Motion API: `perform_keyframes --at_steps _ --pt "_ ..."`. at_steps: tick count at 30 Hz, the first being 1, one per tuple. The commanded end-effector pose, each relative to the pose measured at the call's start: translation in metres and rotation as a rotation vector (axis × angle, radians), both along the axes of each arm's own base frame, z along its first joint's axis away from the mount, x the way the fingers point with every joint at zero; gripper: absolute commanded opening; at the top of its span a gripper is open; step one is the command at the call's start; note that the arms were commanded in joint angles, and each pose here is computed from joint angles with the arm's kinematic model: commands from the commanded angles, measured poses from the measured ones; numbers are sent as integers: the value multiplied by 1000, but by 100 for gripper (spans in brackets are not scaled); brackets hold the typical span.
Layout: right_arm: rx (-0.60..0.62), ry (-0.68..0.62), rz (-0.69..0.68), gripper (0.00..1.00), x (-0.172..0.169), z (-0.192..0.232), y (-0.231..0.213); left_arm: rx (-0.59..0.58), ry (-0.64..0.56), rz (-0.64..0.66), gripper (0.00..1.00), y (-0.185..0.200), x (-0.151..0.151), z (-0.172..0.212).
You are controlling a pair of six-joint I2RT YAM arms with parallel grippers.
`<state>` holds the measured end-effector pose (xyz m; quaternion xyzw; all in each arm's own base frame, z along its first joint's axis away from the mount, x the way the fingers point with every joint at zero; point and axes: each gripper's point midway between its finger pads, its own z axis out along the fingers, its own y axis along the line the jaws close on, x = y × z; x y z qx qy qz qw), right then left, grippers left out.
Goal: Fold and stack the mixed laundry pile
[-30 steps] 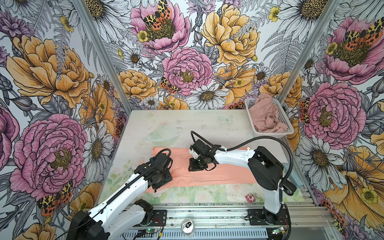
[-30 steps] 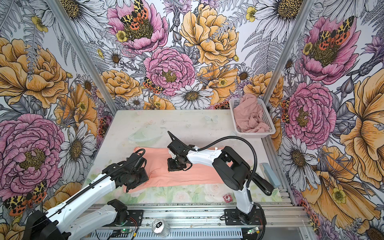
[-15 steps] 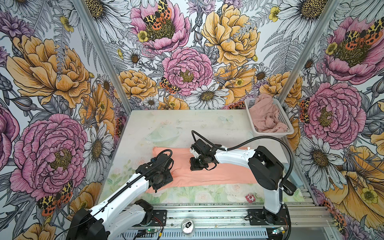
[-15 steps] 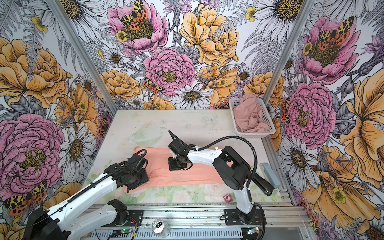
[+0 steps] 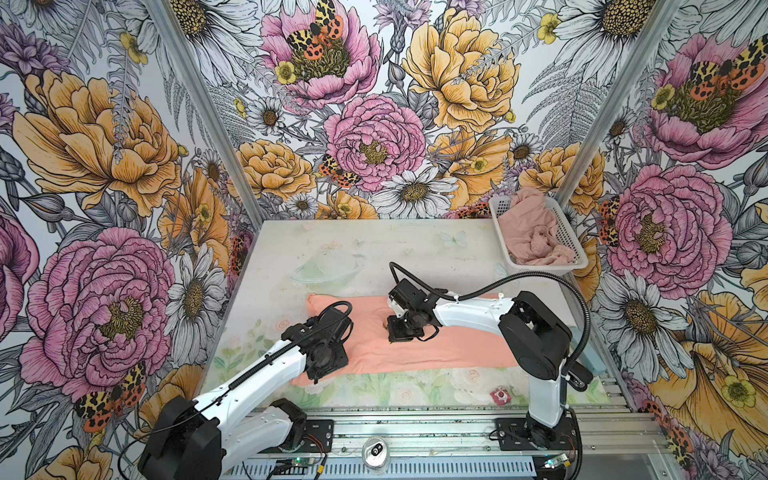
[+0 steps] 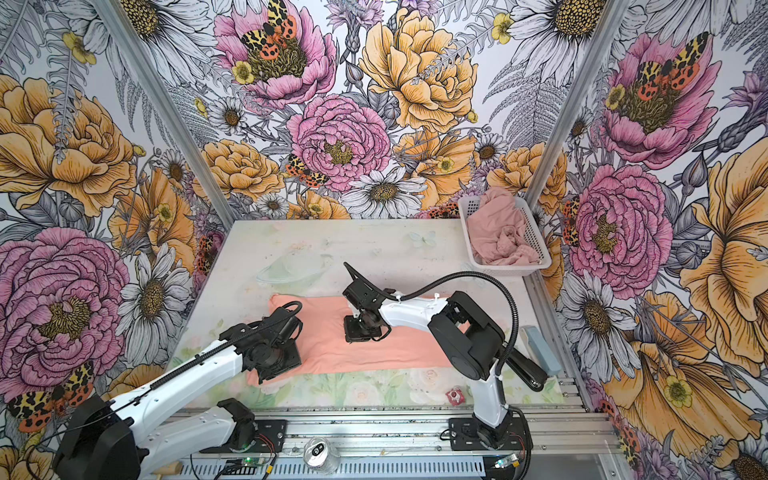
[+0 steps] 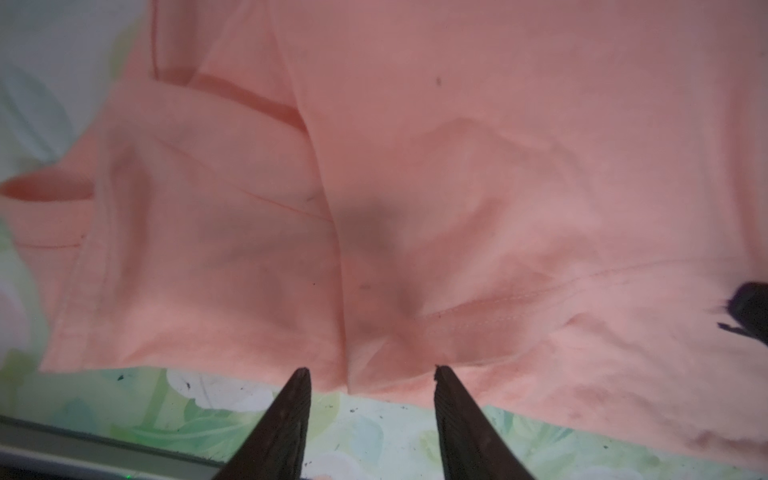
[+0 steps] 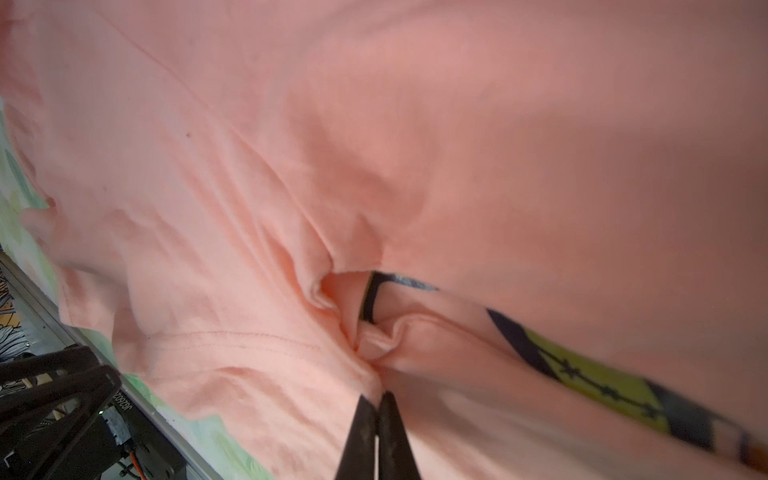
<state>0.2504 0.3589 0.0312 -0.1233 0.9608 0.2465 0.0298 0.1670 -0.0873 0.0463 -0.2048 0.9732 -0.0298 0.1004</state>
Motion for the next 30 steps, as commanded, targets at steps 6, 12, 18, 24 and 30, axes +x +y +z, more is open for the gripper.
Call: perform_keyframes --at_steps 6,12,18,24,30 --pt "-64 -19 -31 0 4 5 -22 28 -56 0 49 3 8 5" --pt "-36 -65 -86 23 22 44 -48 6 -159 -13 51 -12 42 43" --pt "-140 -91 -170 32 43 45 -121 54 -138 -60 56 -18 78 44" --pt "-212 -96 -233 33 49 42 -175 67 -76 -33 56 -6 93 10" --pt "-231 -92 -273 34 52 39 -193 108 -7 -32 55 8 112 -27"
